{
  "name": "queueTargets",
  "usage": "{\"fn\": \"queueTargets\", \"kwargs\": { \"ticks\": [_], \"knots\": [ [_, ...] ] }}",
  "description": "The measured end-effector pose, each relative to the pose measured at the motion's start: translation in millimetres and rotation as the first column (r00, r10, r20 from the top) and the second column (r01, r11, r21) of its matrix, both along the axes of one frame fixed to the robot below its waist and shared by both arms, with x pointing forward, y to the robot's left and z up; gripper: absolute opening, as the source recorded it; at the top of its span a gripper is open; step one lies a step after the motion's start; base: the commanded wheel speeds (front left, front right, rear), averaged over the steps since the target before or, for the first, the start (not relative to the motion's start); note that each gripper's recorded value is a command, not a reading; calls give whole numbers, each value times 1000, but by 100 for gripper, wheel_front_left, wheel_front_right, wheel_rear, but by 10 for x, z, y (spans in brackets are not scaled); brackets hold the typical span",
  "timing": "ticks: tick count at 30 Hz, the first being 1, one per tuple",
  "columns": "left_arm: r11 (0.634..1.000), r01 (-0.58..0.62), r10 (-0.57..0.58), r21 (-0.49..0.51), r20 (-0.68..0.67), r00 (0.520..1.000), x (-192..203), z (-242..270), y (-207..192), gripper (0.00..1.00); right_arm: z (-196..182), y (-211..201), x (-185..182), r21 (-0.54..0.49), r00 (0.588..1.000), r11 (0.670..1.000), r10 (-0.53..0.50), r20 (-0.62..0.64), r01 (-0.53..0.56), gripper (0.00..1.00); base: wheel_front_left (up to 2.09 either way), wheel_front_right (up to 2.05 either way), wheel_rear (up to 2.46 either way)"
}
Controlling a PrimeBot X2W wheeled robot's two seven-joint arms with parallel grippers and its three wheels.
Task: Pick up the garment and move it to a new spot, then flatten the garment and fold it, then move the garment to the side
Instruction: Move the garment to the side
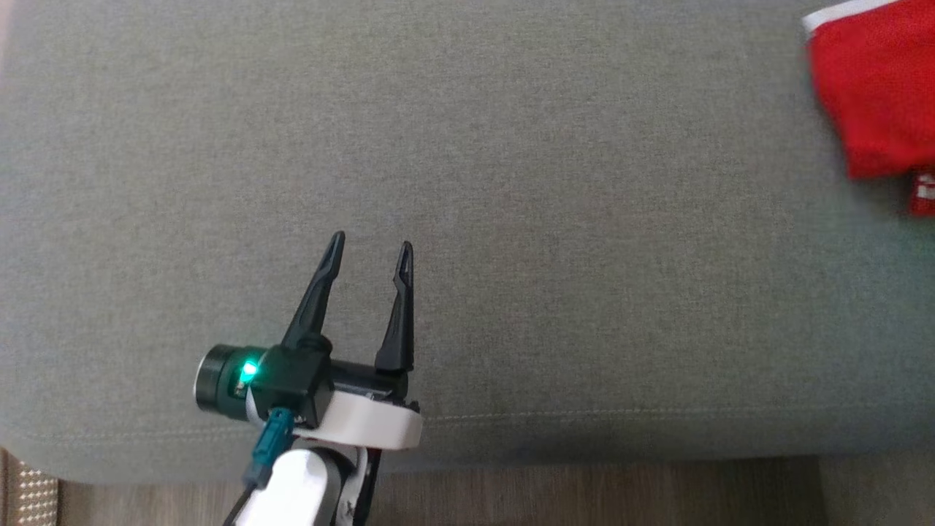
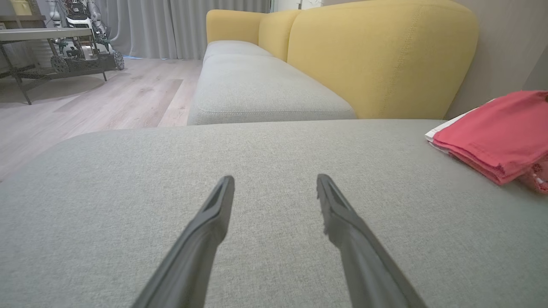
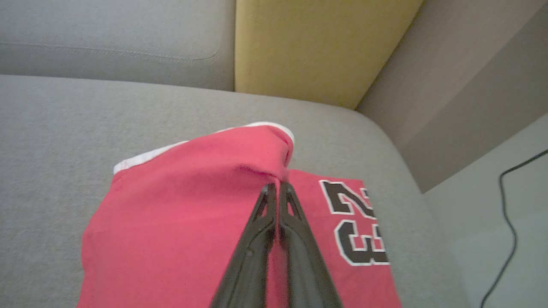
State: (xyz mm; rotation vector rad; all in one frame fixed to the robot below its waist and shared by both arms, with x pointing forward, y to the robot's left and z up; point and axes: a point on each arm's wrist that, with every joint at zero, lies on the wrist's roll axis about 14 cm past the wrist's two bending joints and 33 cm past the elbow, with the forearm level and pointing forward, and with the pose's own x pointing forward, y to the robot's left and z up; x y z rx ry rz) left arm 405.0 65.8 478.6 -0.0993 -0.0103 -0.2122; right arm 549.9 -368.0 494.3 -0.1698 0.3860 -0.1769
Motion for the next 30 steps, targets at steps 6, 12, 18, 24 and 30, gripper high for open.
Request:
{"fn": "queueTargets", "kwargs": {
  "ticks": [6,12,18,24,30],
  "knots": [
    [1000,0,0,-2,2,1000,94,-21,7,100,131,-287,-24,-128,999,990,-52,11,53,0,0,0,0],
    [1000,8,-8,-3,5,1000,152,-33,-10,100,129,-348,-17,-235,998,971,-60,-29,51,0,0,0,0],
    [1000,10,-10,-3,2,1000,152,-45,0,100,256,-369,9,-327,997,943,-72,-16,62,100,0,0,0],
    [1000,5,-5,2,20,1000,134,26,16,100,351,-291,-80,-413,997,908,-76,-6,67,100,0,0,0],
    [1000,-26,26,7,47,999,67,149,100,100,265,386,-114,-385,994,921,91,56,-63,100,0,0,0]
  ]
}}
